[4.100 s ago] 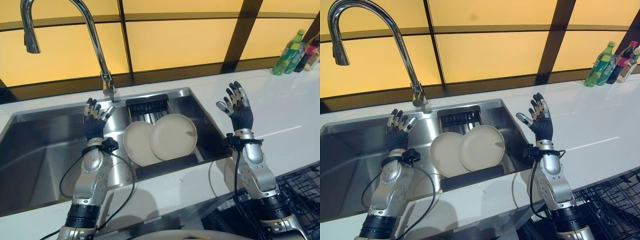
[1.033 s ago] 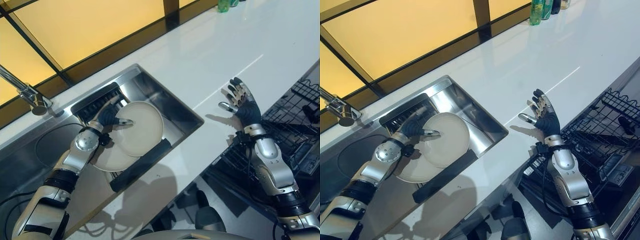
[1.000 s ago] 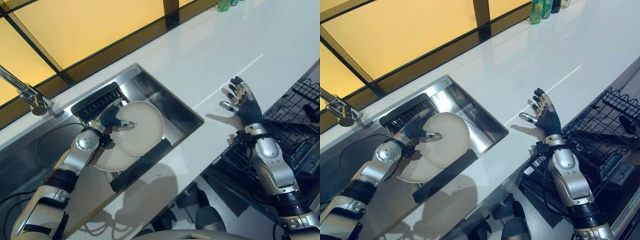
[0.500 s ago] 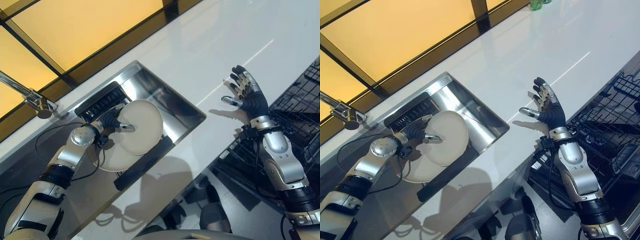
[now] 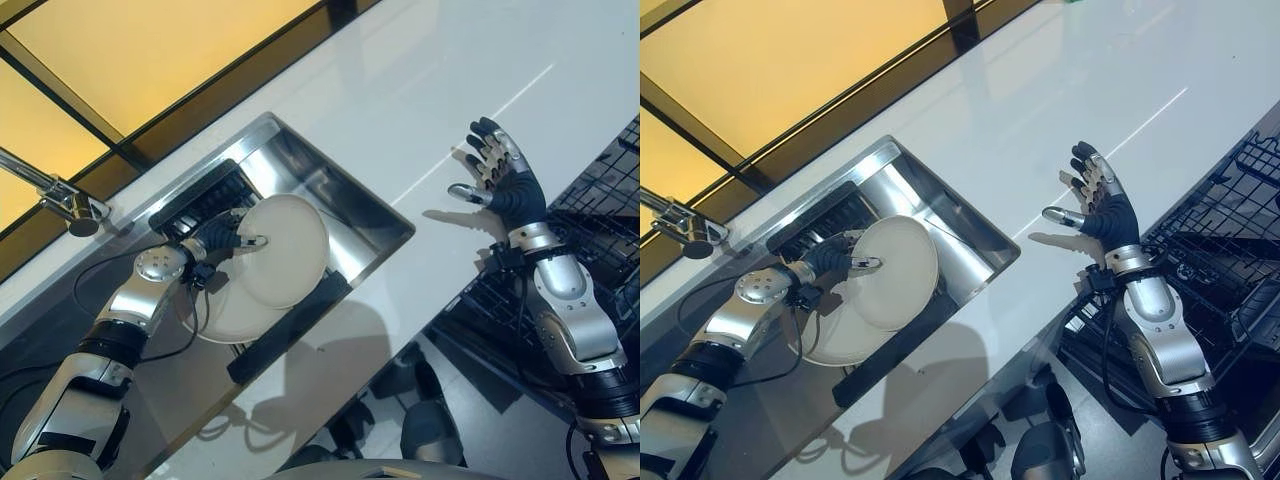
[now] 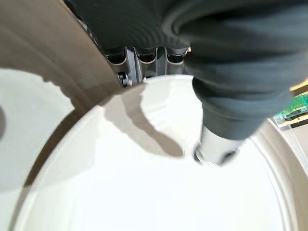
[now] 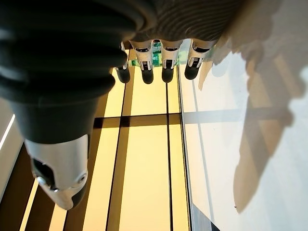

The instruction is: Pick up plates and place into dishwasher.

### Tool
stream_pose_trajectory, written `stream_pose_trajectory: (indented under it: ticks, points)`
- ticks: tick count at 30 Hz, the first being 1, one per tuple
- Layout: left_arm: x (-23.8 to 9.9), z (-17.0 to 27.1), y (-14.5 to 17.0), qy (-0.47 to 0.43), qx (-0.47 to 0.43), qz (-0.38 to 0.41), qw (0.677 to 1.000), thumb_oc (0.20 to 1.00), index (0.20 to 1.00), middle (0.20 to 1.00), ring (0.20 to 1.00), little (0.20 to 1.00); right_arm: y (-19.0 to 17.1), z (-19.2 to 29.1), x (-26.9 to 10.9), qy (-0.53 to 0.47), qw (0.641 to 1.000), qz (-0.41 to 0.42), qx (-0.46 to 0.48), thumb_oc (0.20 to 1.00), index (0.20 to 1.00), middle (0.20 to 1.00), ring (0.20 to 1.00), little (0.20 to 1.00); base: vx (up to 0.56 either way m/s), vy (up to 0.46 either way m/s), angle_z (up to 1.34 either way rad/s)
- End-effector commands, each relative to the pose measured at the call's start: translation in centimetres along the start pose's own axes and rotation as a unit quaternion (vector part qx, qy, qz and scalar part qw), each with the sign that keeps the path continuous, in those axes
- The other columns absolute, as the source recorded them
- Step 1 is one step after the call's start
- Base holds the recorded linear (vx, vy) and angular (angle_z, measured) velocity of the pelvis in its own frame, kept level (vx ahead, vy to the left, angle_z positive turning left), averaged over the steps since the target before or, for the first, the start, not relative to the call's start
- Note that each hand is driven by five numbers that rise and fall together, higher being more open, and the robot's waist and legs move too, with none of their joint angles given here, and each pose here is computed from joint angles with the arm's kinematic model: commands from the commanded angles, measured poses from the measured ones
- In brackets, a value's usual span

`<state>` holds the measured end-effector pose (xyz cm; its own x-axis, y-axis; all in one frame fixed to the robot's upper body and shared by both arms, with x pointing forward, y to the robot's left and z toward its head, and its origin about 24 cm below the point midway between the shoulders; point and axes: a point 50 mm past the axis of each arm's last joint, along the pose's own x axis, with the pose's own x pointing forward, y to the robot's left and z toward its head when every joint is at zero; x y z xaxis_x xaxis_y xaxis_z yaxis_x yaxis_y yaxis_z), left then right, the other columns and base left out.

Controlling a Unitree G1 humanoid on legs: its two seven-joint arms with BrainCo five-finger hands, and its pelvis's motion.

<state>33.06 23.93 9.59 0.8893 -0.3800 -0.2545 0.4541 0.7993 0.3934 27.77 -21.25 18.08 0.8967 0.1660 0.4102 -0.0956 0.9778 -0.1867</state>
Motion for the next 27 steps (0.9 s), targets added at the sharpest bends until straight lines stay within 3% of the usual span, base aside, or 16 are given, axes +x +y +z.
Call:
stream_pose_trajectory:
  ticks: [1,27]
  points:
    - [-0.1,2.2,0.7,-0.063,0.024,-0.012,0.998,0.200,0.200,0.200,0.200,0.200,-0.9,-2.5,-1.6,0.071,0.997,-0.014,0.004,1.000,1.000,1.000,1.000,1.000,0.00,0.000,0.00]
    - [-2.3,3.9,1.2,-0.149,0.066,0.075,0.984,0.200,0.200,0.200,0.200,0.200,-0.9,-3.6,-3.2,0.089,0.996,-0.024,0.021,1.000,1.000,1.000,1.000,1.000,-0.01,-0.006,0.01]
